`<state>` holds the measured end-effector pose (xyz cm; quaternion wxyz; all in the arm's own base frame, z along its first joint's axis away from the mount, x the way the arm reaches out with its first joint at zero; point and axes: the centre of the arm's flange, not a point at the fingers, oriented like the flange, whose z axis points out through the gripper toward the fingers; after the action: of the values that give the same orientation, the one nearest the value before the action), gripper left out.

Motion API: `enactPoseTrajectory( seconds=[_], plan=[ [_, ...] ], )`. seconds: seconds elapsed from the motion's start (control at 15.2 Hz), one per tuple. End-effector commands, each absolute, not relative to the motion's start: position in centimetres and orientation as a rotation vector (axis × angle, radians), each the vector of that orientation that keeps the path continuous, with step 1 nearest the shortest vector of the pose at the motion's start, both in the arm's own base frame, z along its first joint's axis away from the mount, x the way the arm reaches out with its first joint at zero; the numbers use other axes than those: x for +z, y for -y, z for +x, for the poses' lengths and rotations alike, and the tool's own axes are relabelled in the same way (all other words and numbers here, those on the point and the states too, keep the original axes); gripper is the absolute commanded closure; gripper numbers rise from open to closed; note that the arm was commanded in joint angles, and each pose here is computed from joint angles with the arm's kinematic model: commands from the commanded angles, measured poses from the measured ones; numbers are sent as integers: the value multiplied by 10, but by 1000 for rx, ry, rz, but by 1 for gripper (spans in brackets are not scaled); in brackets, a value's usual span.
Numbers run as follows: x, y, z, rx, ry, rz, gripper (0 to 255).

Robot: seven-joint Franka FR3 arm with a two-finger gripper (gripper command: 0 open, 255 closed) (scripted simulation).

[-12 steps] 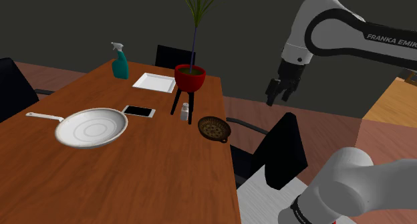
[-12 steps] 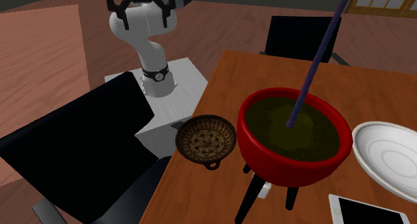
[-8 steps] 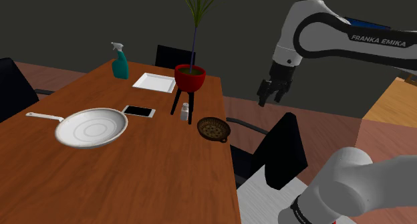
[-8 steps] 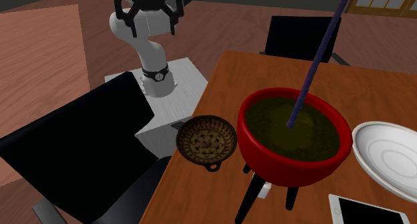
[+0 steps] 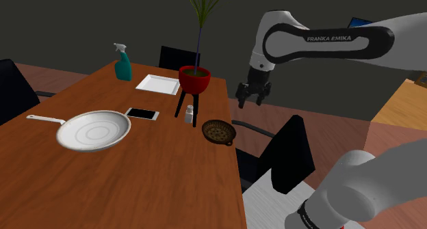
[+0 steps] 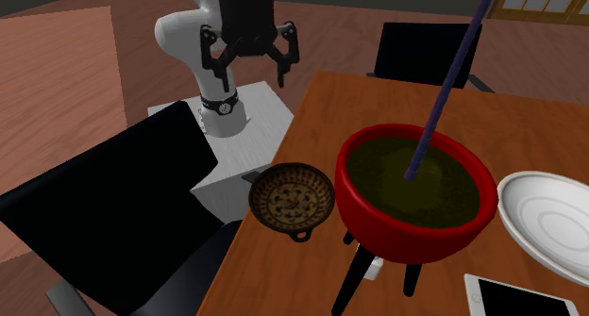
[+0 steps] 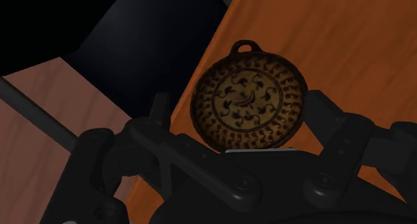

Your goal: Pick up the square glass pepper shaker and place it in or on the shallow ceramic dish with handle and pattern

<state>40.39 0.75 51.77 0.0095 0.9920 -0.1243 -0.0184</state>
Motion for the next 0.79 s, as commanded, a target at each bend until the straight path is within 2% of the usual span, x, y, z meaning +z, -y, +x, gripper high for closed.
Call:
enactPoseTrajectory(
  seconds=[0.0, 0.73],
  plan=[
    [504, -19, 427, -63, 419, 3101, 0],
    [441, -55, 552, -95, 578, 3109, 0]
  ],
)
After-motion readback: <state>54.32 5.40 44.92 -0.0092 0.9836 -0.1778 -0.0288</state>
